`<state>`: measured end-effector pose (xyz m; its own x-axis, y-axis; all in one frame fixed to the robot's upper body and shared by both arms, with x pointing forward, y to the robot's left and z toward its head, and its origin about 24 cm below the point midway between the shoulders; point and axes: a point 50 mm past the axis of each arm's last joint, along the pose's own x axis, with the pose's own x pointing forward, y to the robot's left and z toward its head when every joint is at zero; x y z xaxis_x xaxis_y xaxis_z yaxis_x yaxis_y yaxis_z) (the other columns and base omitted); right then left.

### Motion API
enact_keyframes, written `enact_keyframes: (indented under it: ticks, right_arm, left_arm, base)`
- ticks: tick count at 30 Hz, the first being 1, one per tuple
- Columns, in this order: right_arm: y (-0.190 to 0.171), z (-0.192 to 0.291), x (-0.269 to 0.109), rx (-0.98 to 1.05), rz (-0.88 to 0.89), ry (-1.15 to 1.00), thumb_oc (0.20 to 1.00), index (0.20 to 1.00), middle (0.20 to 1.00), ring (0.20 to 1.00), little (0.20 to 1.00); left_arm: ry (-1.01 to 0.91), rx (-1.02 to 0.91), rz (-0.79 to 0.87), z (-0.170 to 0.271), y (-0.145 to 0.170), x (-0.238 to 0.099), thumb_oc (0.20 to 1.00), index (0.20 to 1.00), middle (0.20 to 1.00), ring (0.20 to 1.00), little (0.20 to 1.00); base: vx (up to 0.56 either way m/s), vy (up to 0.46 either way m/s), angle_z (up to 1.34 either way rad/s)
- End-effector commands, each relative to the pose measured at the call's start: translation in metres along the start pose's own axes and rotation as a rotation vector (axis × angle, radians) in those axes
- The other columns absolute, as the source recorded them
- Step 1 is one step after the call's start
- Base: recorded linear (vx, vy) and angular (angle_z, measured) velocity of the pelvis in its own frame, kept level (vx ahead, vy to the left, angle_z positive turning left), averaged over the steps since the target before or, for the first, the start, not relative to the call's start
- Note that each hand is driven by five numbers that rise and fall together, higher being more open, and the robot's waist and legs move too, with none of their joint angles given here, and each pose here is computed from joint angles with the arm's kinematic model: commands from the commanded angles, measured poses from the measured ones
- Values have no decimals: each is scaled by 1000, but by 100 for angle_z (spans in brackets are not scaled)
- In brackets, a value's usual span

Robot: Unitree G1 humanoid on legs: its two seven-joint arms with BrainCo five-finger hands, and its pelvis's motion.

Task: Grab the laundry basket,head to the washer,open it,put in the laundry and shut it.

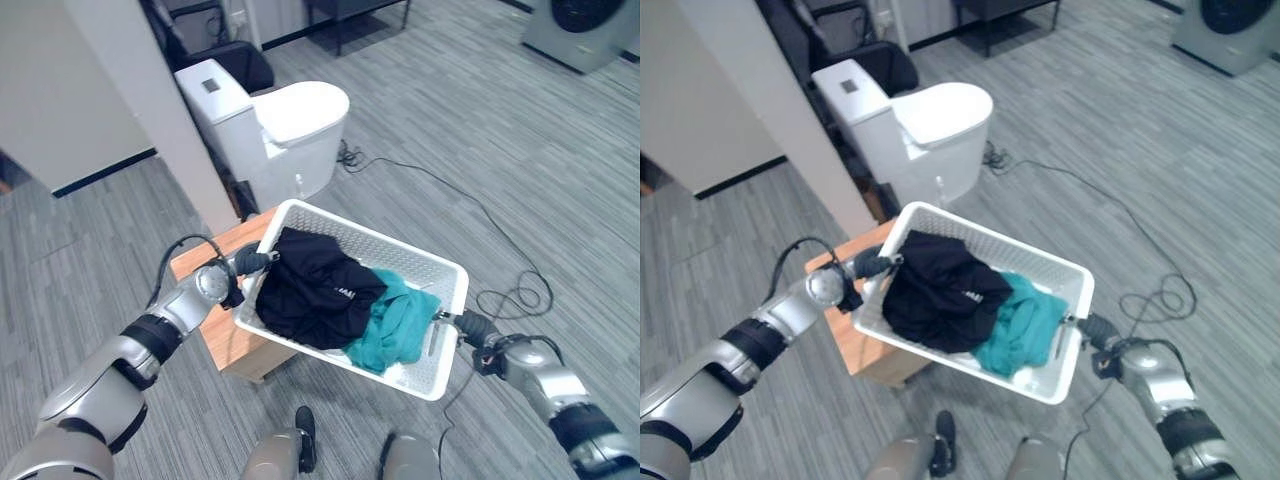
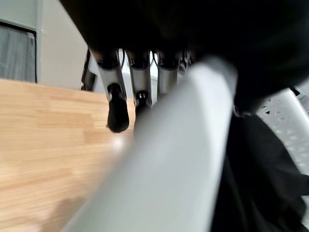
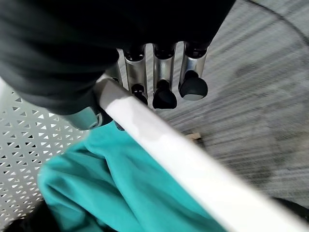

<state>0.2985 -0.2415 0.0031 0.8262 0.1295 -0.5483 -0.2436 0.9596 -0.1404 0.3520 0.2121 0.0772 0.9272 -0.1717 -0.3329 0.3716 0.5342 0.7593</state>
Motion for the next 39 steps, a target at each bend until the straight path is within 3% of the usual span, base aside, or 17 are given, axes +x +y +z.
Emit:
enact_keyframes:
  ticks: [1,19,26,39]
  right_arm:
    - [-27,29,-4,-41,-94,-101,200,200,200,200,200]
    - [-59,30,-20,6,-191,-122,200,200,200,200,200]
    - [-34,54,-10,-7,-98,-194,200,200,200,200,200]
    - [16,51,12,35,44,-192,200,200,200,200,200]
  left_arm:
    - [-83,-87,220,14,57,-9,200,200,200,200,200]
    - [-99,-161,185,25,41,5,200,200,200,200,200]
    - [-56,-169,218,12,50,3,200,200,200,200,200]
    - [23,-177,221,-18,42,-10,200,200,200,200,200]
  base:
    - [-387,-445,-134]
    - [-145,-260,-17]
    - [221,-17,-7]
    - [490,155,-38]
